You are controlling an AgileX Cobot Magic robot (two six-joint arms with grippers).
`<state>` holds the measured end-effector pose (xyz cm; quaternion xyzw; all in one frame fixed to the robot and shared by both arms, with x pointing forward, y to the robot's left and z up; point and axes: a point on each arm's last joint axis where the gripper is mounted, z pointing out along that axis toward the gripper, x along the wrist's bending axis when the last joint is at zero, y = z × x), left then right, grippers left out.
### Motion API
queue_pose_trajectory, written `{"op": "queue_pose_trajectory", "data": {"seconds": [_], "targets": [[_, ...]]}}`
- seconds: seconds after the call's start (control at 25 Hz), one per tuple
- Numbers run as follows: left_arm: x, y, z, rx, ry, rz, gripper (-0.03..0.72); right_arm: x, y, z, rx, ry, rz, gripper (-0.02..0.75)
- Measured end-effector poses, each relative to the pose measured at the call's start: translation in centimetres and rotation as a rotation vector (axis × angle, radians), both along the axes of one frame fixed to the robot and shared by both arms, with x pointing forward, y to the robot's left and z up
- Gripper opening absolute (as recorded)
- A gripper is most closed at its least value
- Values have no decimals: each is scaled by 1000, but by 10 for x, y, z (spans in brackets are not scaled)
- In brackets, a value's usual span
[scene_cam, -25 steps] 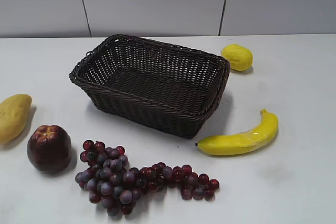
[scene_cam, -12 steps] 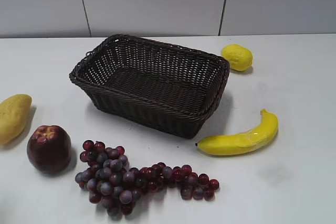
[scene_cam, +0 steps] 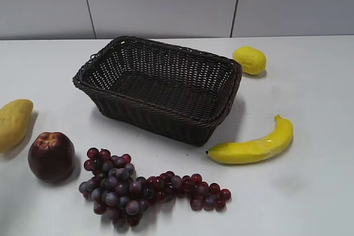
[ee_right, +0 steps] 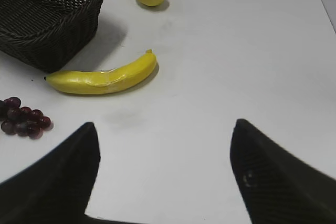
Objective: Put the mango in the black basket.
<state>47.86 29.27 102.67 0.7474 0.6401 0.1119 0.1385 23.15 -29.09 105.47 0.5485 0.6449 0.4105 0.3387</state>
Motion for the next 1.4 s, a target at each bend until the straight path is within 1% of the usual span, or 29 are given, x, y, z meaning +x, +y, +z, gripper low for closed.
{"op": "queue_pose_trajectory", "data": {"seconds": [0.16,0.36,0.56,0.68,0.84,1.12,1.28,1.32,1.4], "targets": [[27,-2,-16,2,81,-13,608,0,0,0,0,0,0,592],[53,-13,-43,6,182,-48,610,0,0,0,0,0,0,592],[72,-15,-63,17,226,-57,664,0,0,0,0,0,0,592],[81,-15,-73,22,242,-59,682,0,0,0,0,0,0,592],[90,-15,-85,26,246,-60,686,0,0,0,0,0,0,592],[95,-15,-115,33,311,-62,687,0,0,0,0,0,0,592],[98,-15,-120,33,298,-60,666,0,0,0,0,0,0,592],[99,-15,-120,33,292,-60,651,0,0,0,0,0,0,592],[99,-15,-120,33,286,-59,596,0,0,0,0,0,0,592]]}}
